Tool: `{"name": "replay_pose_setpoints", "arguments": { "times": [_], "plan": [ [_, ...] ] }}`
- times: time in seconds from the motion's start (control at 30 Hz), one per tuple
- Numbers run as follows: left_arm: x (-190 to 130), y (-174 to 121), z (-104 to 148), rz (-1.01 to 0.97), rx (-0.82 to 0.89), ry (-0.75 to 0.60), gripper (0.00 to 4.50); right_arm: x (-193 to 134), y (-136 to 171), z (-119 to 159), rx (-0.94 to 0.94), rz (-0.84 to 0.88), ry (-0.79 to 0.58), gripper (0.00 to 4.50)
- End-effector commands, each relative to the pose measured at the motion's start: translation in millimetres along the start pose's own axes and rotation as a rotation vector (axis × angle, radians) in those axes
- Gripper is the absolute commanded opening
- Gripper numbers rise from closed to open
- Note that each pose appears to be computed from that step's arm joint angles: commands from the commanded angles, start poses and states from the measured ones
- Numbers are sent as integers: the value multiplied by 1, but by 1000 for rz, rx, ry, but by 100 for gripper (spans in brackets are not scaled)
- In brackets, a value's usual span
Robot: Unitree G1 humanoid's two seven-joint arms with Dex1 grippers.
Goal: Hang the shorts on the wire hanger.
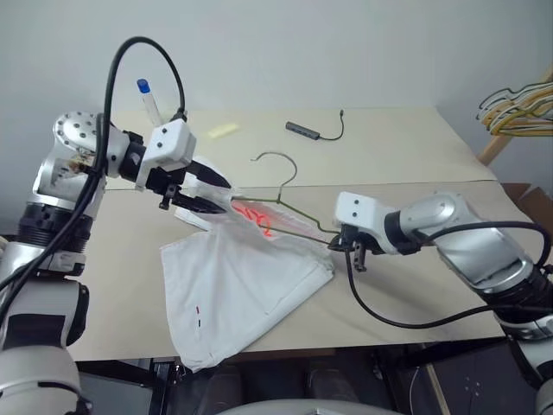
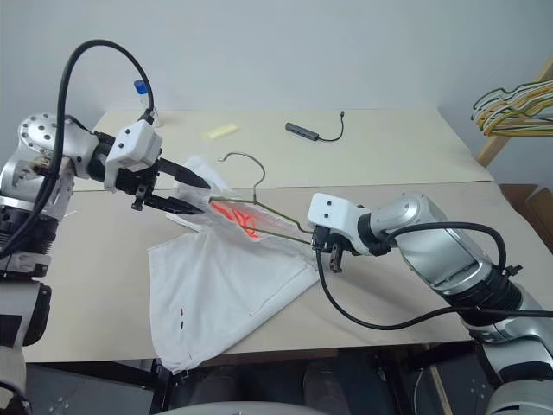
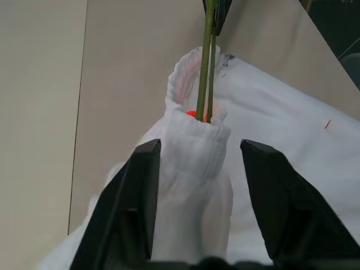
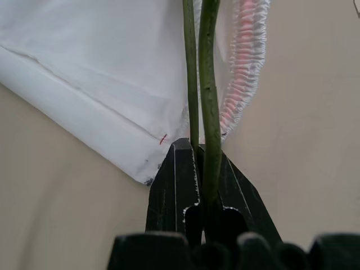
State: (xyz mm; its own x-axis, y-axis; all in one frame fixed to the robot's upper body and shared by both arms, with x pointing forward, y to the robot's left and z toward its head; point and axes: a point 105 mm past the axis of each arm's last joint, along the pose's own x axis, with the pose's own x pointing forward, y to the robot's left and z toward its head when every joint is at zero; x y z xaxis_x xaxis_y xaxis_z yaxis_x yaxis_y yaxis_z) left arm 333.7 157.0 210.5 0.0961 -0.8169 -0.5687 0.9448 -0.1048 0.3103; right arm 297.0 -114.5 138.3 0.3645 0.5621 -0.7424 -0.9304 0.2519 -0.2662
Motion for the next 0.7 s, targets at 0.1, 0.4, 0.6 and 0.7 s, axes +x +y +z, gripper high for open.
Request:
{"name": "replay_pose_setpoints", "arguments": {
  "times": [0.1,0.4,0.6,0.7],
  "plan": [
    [3,2,-2,-4,35,20,258,-8,-4,15,-37,-27,-31,0],
    [6,6,0,19,21,-28,77,-9,-3,17,-73,-29,-29,0],
    [7,6,-8,29,27,18,4,-9,-7,22,-77,-57,-58,0],
    [6,10,-13,74,56,59,4,-9,-16,27,-157,-134,-101,0]
  ]
}}
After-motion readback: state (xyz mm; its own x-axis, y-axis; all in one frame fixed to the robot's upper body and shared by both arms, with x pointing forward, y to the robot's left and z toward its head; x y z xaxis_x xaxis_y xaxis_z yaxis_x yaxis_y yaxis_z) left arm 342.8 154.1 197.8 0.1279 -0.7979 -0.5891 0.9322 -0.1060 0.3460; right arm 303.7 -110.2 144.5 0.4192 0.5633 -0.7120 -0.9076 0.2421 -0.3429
